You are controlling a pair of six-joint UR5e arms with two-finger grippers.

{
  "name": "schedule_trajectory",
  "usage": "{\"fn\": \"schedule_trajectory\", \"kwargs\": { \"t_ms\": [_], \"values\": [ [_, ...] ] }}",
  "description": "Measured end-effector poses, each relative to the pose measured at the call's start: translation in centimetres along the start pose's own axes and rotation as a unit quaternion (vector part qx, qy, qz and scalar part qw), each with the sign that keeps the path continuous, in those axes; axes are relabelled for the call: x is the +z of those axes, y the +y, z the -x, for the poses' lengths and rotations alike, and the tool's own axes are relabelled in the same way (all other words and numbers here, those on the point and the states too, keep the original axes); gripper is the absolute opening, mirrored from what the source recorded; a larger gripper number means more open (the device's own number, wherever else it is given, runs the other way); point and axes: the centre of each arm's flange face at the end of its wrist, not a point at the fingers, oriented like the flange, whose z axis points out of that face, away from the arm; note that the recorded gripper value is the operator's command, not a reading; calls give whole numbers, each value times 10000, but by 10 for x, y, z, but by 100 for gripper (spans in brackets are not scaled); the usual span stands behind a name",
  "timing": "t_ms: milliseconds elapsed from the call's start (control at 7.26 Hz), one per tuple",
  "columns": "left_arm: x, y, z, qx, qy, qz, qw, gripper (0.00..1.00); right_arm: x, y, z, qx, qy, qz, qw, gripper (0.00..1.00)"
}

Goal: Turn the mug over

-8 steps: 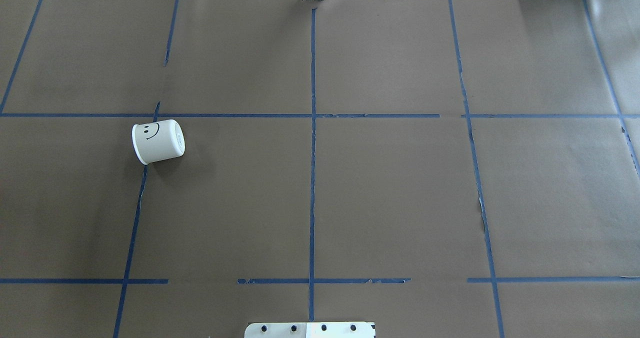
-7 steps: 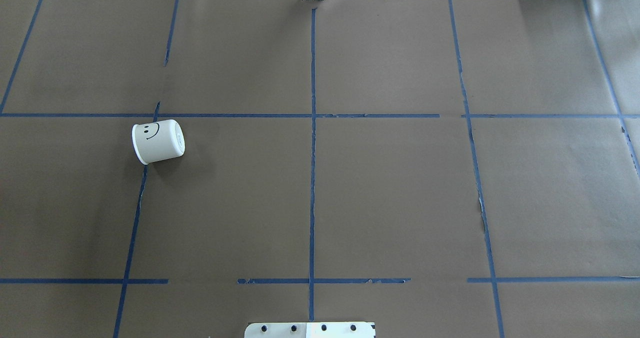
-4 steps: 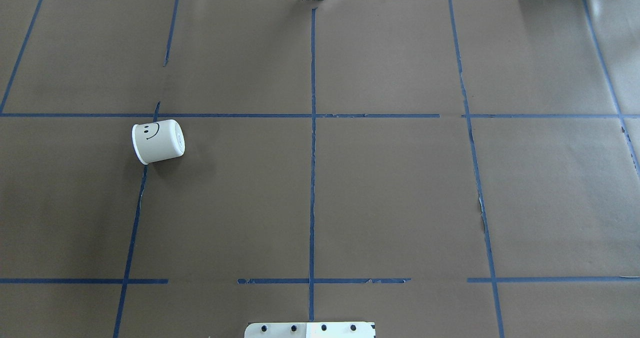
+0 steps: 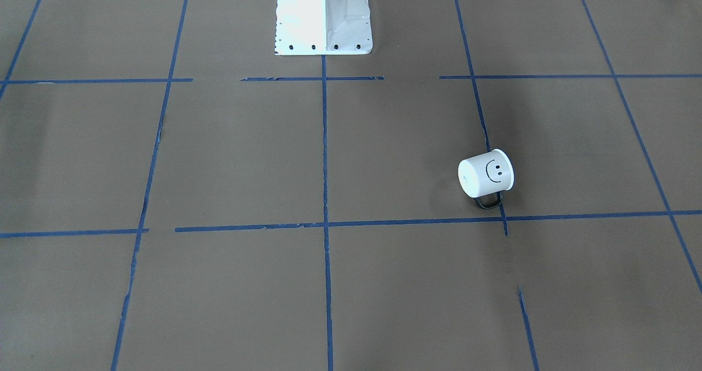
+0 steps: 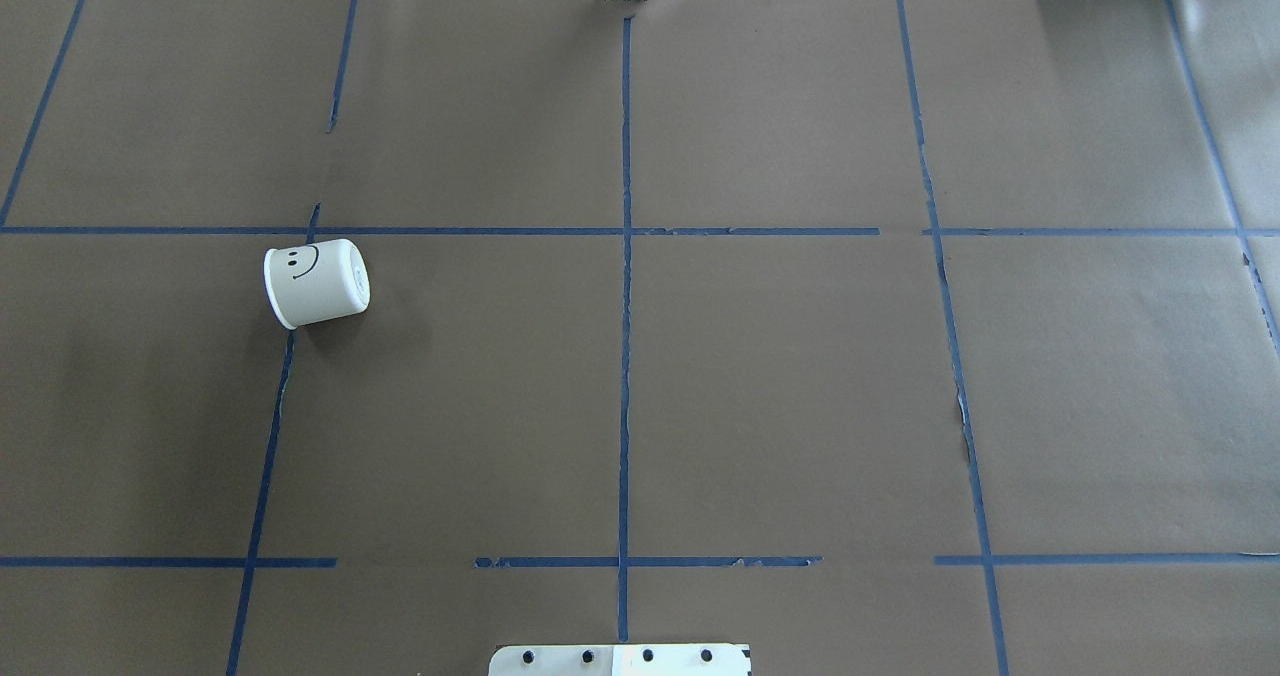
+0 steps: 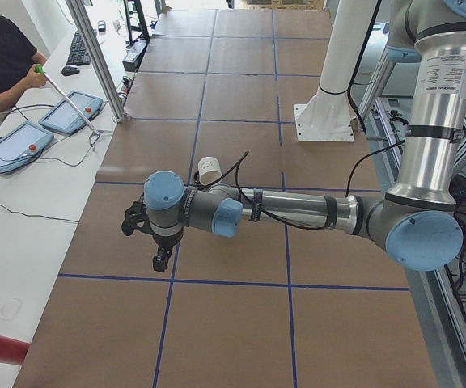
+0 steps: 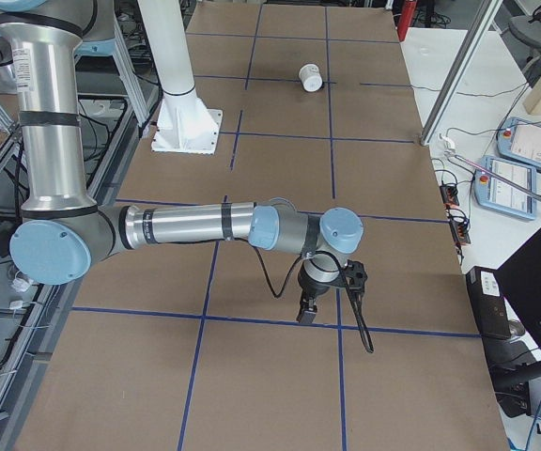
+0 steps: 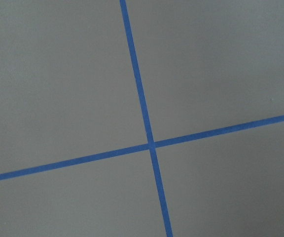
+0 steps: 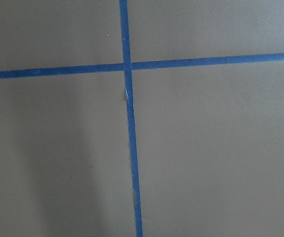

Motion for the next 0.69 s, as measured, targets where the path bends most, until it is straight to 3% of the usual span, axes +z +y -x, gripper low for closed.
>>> {"fn": "schedule_trajectory", "kwargs": {
  "t_ms": [275,688],
  "values": [
    [0,-9,-28,-307,285,-551,9976,100,0,0,0,0,0,0,10000,100],
    [47,-5,-93,-657,1118,-857,9878,100,0,0,0,0,0,0,10000,100]
  ]
}}
